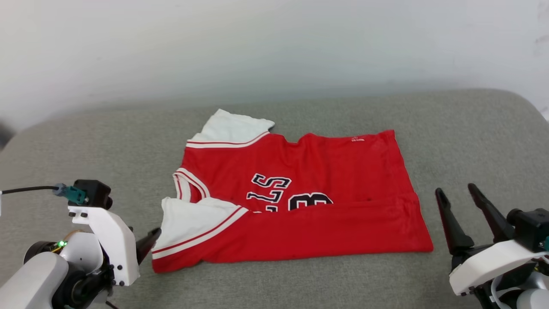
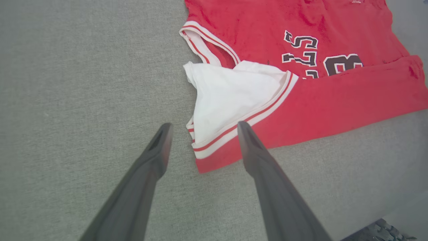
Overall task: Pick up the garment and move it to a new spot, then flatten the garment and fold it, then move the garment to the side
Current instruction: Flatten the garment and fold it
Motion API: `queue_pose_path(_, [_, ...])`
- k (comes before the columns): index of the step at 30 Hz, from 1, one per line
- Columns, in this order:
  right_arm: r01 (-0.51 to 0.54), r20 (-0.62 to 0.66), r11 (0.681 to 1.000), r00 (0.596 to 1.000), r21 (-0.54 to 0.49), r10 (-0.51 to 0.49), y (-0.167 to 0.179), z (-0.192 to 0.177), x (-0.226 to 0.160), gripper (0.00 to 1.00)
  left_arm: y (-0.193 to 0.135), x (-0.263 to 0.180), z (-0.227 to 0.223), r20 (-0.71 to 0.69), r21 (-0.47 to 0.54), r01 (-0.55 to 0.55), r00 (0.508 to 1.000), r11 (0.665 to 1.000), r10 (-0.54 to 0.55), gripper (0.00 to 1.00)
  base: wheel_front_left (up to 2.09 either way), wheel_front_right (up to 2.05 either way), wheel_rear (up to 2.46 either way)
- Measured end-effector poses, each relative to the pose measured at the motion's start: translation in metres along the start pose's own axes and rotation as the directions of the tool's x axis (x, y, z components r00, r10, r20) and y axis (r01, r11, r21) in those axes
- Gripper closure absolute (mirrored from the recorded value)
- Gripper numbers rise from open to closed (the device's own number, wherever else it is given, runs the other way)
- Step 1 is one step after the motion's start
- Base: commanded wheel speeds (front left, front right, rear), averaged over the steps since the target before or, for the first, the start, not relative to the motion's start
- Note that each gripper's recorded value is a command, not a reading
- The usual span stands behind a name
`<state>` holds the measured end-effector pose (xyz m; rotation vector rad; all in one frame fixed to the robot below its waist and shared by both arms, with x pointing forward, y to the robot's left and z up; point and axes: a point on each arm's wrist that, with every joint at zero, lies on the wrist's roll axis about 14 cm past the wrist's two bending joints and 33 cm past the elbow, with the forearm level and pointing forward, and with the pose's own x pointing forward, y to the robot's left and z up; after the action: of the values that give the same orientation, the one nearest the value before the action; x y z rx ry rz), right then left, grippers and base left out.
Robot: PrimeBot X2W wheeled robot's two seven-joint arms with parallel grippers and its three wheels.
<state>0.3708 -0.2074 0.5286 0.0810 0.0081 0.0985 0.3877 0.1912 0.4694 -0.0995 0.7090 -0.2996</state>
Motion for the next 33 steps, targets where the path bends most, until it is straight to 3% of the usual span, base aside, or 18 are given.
queue_pose_path(9, [0.045, -0.062, 0.999, 0.997, 0.022, -0.043, -0.005, -0.019, 0.001, 0.00, -0.003, 0.036, -0.057, -0.310, -0.080, 0.006, 0.950, 0.997, -0.031, 0.00, 0.00, 0.00, 0.00])
queue_pose_path(17, [0.101, -0.127, 0.995, 0.987, 0.023, -0.098, -0.025, -0.035, 0.001, 0.00, -0.005, 0.063, -0.084, -0.438, -0.130, 0.010, 0.897, 0.991, -0.066, 0.00, 0.00, 0.00, 0.00])
queue_pose_path(20, [0.112, -0.136, 0.993, 0.985, 0.030, -0.107, -0.030, -0.035, 0.001, 0.00, -0.006, 0.066, -0.087, -0.457, -0.149, 0.018, 0.885, 0.989, -0.086, 0.89, 0.00, 0.00, 0.00])
queue_pose_path(21, [0.114, -0.136, 0.993, 0.985, 0.032, -0.109, -0.032, -0.033, 0.002, 0.00, -0.007, 0.067, -0.087, -0.457, -0.156, 0.021, 0.885, 0.988, -0.091, 1.00, 0.00, 0.00, 0.00])
queue_pose_path(29, [0.135, -0.217, 0.988, 0.969, 0.075, -0.116, -0.045, -0.037, 0.003, 0.00, -0.012, 0.066, -0.083, -0.418, -0.176, 0.046, 0.901, 0.983, -0.117, 1.00, 0.00, 0.00, 0.00])
queue_pose_path(31, [0.157, -0.318, 0.984, 0.940, 0.090, -0.121, -0.051, -0.053, -0.002, 0.00, -0.012, 0.064, -0.080, -0.399, -0.166, 0.048, 0.910, 0.985, -0.112, 1.00, 0.00, 0.00, 0.00])
queue_pose_path(33, [0.179, -0.453, 0.979, 0.884, 0.096, -0.118, -0.057, -0.075, -0.009, 0.00, -0.011, 0.060, -0.075, -0.382, -0.151, 0.053, 0.918, 0.987, -0.108, 1.00, 0.00, 0.00, 0.00])
